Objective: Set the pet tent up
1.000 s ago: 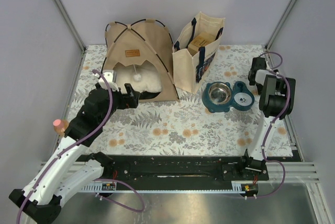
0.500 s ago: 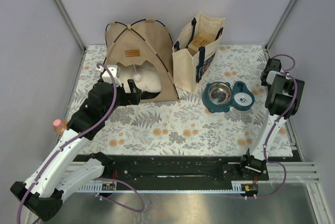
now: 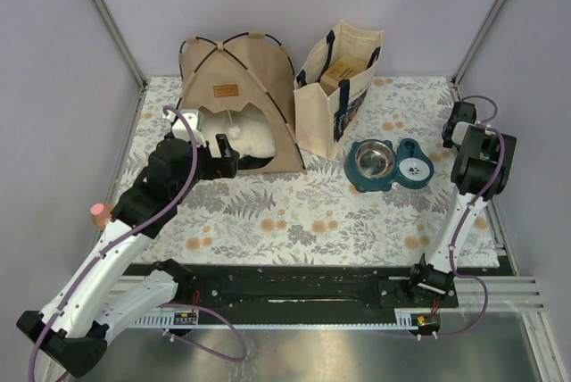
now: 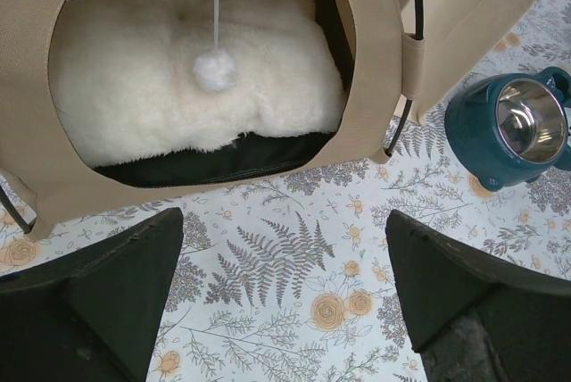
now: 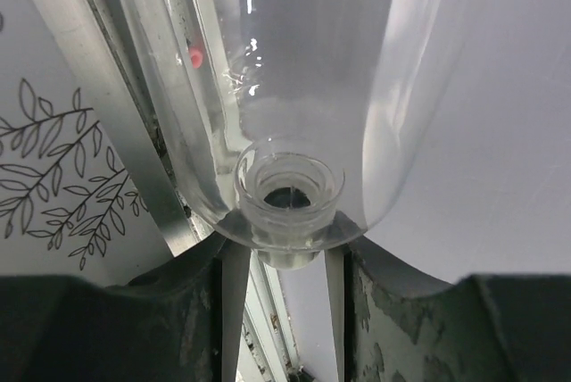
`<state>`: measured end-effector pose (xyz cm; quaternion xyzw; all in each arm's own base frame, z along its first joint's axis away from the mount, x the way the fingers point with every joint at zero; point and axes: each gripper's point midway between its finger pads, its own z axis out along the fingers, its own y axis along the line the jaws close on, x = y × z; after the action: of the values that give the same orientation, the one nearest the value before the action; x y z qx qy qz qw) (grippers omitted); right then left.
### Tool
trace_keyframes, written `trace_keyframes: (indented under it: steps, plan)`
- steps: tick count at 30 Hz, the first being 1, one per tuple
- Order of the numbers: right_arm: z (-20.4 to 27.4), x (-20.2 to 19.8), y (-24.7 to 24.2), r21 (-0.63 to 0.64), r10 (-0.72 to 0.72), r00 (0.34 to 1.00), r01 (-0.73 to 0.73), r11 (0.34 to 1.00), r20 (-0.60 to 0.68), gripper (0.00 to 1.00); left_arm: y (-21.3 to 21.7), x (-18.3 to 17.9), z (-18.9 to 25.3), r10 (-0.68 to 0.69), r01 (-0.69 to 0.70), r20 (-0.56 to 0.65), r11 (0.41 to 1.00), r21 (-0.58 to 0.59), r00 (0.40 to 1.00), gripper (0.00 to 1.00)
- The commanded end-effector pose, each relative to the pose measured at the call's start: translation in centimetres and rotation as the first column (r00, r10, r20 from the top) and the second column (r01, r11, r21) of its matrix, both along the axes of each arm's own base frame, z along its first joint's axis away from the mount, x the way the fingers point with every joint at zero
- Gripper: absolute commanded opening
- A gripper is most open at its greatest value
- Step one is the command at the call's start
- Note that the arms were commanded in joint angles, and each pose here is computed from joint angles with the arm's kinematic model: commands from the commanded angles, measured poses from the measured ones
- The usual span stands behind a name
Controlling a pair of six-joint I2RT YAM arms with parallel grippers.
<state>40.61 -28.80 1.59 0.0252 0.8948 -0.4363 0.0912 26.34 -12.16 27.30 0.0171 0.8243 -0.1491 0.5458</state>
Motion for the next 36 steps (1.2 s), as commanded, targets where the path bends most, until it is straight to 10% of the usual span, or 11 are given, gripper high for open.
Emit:
trace_keyframes:
  steps: [1,8,25,31,36]
  plan:
    - [0.7,0.8,-0.2,-0.026,-0.004,0.999,0.005,1.0,0.041,0.28,0.1,0.5,2.3,0.007,-0.006,0.062,1.0,-0.017,0.998,0.99]
    - [3.1,0.4,-0.2,-0.055,-0.017,0.994,0.024,0.998,0.111,0.09,0.0,0.6,2.2,0.007,-0.004,0.074,0.999,-0.032,0.997,0.99]
    - [15.4,0.0,11.1,0.181,-0.007,0.804,-0.125,0.975,0.595,0.0,-1.7,0.1,3.0,-0.07,0.084,0.136,0.991,-0.101,0.988,0.99]
    - [23.6,1.0,22.6,0.39,-0.047,0.563,-0.507,0.769,0.825,0.0,-3.4,-0.7,5.9,-0.177,0.204,0.195,0.97,-0.13,0.965,0.99]
    - [30.3,-1.6,34.4,0.433,-0.154,0.405,-0.843,0.318,0.901,0.0,-5.4,-1.5,8.9,-0.28,0.327,0.262,0.931,-0.161,0.924,0.99]
